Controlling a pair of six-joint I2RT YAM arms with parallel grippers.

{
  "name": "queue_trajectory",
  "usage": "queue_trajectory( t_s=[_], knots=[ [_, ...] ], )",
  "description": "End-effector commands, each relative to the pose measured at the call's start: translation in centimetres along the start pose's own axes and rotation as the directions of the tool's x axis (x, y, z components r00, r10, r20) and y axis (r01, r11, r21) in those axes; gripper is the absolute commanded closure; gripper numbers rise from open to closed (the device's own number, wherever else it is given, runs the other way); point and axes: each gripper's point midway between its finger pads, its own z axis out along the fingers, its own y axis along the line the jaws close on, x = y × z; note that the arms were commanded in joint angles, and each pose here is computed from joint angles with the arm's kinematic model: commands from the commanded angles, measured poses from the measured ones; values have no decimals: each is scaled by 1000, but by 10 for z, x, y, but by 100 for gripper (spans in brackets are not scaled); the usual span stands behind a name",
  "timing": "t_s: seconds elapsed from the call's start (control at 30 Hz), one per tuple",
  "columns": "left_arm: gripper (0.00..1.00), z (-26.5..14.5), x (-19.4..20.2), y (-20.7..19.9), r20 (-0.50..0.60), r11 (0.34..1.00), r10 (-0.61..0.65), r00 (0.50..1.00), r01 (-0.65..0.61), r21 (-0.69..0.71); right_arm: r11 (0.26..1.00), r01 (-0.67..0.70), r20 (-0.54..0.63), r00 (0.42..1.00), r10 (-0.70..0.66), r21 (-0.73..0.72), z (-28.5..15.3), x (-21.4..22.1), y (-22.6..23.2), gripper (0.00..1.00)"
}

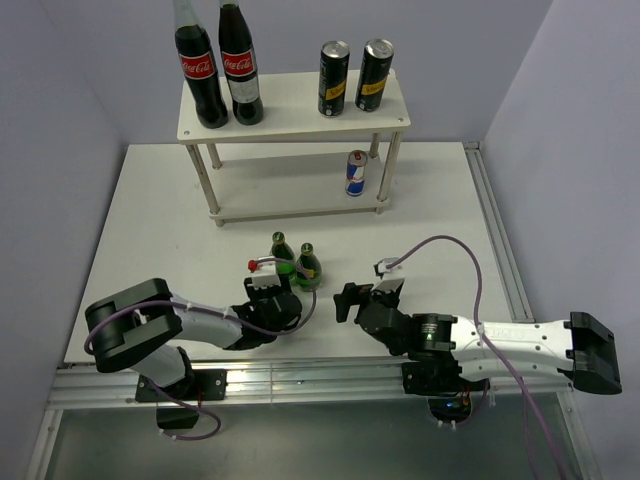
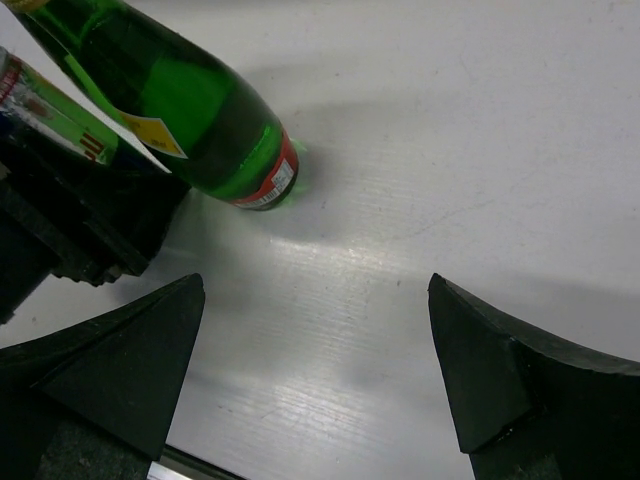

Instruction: Place and organize the beverage onto the shelf

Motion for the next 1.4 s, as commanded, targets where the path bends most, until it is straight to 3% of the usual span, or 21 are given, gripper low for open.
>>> queue_trajectory(
  t_s=[0.0,0.13,0.17,0.27,0.37,0.57,0.77,0.93,0.97,1.1,1.37],
  knots=[
    [59,-6,-18,0,34,997,-71,997,71,3,998,-40,46,998,42,-49,3,-18,25,0],
    [71,-15,-21,11,33,997,-77,996,77,-1,998,-35,30,999,36,-48,6,-10,27,0],
    [79,-17,-20,16,28,997,-70,997,70,-15,998,-41,29,999,42,-49,6,-9,27,0],
    [90,-27,-28,21,35,997,-70,997,71,-35,998,-48,24,999,49,-44,6,-7,24,0],
    [98,-42,-49,15,72,994,-98,993,101,-37,998,-52,19,998,53,-39,5,-4,20,0],
    [100,-78,-106,9,125,994,-96,988,102,-45,998,-59,18,998,59,-29,3,-3,13,0],
    [100,-105,-176,-2,219,996,-93,971,87,37,997,-70,19,997,71,-26,1,-2,9,0],
    [100,-104,-221,-14,262,995,-43,964,18,98,996,-84,16,996,85,-23,1,0,6,0],
    [100,-103,-234,-20,282,991,-80,956,45,128,995,-94,18,995,94,-21,0,-1,5,0],
    [100,-79,-275,-25,326,989,-81,942,36,143,994,-111,14,994,111,-22,-2,3,0,0],
    [100,9,-306,-50,288,986,11,958,-58,155,987,-156,25,987,157,-32,-10,-3,-5,0]
  ],
)
